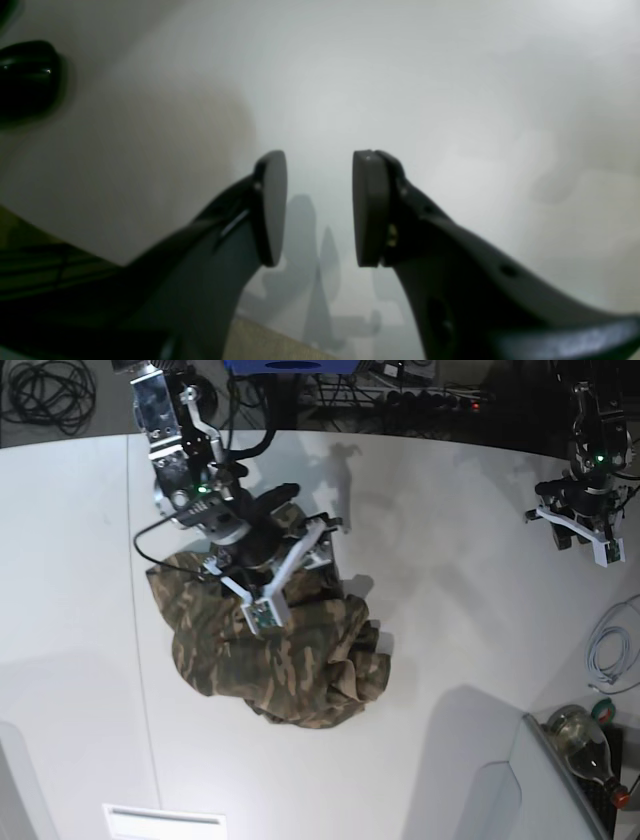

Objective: Layout the t-shirt on the table in an organized manner, then fold the t-shirt properly
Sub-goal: 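Lower both grippers onto the crumpled camouflage shirt and grasp its edges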

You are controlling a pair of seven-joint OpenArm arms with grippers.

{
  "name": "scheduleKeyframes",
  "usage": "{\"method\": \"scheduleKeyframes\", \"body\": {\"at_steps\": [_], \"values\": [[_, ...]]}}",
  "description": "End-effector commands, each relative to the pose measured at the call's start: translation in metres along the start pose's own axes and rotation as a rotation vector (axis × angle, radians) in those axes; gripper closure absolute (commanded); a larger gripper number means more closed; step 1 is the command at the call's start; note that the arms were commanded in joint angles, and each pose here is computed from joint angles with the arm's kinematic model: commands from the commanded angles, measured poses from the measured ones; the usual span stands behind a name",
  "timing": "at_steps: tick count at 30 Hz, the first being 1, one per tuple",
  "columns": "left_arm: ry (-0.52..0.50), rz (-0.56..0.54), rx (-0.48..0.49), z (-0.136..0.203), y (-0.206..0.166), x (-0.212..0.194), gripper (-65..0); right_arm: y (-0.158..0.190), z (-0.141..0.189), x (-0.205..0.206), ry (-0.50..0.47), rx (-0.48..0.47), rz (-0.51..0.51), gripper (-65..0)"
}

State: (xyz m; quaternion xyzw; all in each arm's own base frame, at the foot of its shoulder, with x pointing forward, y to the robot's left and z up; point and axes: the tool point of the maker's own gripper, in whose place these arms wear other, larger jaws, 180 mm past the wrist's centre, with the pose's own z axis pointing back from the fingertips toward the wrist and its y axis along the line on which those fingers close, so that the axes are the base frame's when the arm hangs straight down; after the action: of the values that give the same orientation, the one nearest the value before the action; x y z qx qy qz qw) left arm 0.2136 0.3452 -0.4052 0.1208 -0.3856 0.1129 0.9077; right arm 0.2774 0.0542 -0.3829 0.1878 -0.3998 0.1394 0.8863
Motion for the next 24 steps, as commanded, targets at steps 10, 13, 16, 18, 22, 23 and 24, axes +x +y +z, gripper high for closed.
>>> {"method": "scheduleKeyframes", "body": {"at_steps": [10, 13, 16, 18, 22, 23, 24], "values": [[-0.049, -0.018, 0.012, 0.003, 0.005, 0.016, -21.4, 0.033, -0.047, 0.017, 0.002, -0.042, 0.112, -43.5], [-0.049, -0.018, 0.012, 0.003, 0.005, 0.016, -21.4, 0.028, -0.057, 0.020, -0.015, -0.077, 0.118, -43.8], [-0.049, -0.018, 0.012, 0.003, 0.005, 0.016, -21.4, 0.019, -0.068, 0.020, 0.000, -0.107, 0.109, -43.8], [-0.049, -0.018, 0.012, 0.003, 0.005, 0.016, -21.4, 0.019, -0.073, 0.020, 0.018, -0.090, 0.073, -43.7], [-0.049, -0.018, 0.012, 0.003, 0.005, 0.016, -21.4, 0.014, -0.080, 0.021, 0.035, -0.087, 0.058, -39.9], [-0.049, -0.018, 0.012, 0.003, 0.005, 0.016, -21.4, 0.015, -0.080, 0.022, 0.032, -0.086, 0.058, -34.4], [-0.049, -0.018, 0.012, 0.003, 0.005, 0.016, -21.4, 0.016, -0.079, 0.025, 0.024, -0.082, 0.056, -24.8]]}}
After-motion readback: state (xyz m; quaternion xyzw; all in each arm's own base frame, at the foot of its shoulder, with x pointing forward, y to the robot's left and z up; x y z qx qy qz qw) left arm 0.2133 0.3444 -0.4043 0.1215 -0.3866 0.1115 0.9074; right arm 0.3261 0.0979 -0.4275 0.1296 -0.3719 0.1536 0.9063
